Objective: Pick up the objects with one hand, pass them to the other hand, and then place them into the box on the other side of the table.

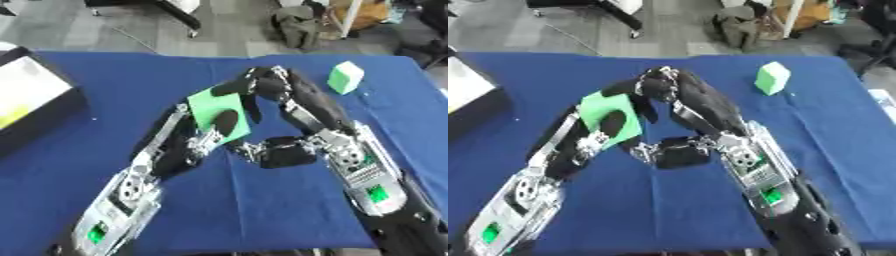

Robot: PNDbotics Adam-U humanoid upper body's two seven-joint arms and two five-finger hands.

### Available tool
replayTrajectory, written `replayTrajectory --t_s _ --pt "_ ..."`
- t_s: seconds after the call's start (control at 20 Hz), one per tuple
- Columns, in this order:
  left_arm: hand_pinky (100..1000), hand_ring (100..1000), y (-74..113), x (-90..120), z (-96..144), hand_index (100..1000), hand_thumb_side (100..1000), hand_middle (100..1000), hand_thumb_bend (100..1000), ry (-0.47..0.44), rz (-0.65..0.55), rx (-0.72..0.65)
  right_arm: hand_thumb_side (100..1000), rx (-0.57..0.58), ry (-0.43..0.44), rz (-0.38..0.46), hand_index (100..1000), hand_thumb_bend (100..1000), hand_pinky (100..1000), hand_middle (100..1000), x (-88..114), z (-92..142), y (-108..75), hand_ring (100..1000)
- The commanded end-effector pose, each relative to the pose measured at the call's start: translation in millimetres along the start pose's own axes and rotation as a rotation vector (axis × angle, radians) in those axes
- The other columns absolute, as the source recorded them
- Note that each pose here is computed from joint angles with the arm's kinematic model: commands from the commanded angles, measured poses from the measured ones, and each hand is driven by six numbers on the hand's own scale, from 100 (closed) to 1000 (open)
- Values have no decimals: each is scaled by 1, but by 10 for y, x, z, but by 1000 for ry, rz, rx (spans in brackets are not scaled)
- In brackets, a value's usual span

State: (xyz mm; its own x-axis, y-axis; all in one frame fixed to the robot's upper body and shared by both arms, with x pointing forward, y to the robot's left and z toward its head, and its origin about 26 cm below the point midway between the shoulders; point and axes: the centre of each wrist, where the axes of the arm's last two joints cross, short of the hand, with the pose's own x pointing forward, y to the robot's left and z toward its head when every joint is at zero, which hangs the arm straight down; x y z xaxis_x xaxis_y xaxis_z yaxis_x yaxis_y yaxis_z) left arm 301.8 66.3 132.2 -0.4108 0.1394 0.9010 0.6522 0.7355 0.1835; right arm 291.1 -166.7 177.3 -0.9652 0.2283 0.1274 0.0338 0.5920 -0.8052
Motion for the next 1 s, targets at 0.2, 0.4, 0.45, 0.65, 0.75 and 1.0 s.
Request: replayTrajectory --t_s 0.2,0.4,0.45,0.65,0.75,1.0 --pt "712 283 87 139 -66 343 538 163 100 -39 -8 75 100 21 -32 17 666 100 657 339 44 -26 -22 519" --pt "687 259 139 158 -58 315 534 138 100 -34 -37 103 100 25 -18 61 803 100 679 444 11 -11 -88 567" --pt "680 253 157 171 -57 309 534 133 100 -35 -44 111 100 26 -14 73 829 100 685 466 1 -7 -111 578" --pt "662 236 250 216 -47 292 532 118 100 -33 -66 153 164 32 5 121 909 100 705 549 -40 15 -202 621" --pt "659 235 319 233 -34 291 533 118 100 -28 -77 190 190 34 21 152 922 100 711 577 -70 40 -271 637" --pt "659 238 502 243 23 294 531 121 100 -9 -100 288 297 19 65 189 936 100 717 621 -130 132 -413 660"
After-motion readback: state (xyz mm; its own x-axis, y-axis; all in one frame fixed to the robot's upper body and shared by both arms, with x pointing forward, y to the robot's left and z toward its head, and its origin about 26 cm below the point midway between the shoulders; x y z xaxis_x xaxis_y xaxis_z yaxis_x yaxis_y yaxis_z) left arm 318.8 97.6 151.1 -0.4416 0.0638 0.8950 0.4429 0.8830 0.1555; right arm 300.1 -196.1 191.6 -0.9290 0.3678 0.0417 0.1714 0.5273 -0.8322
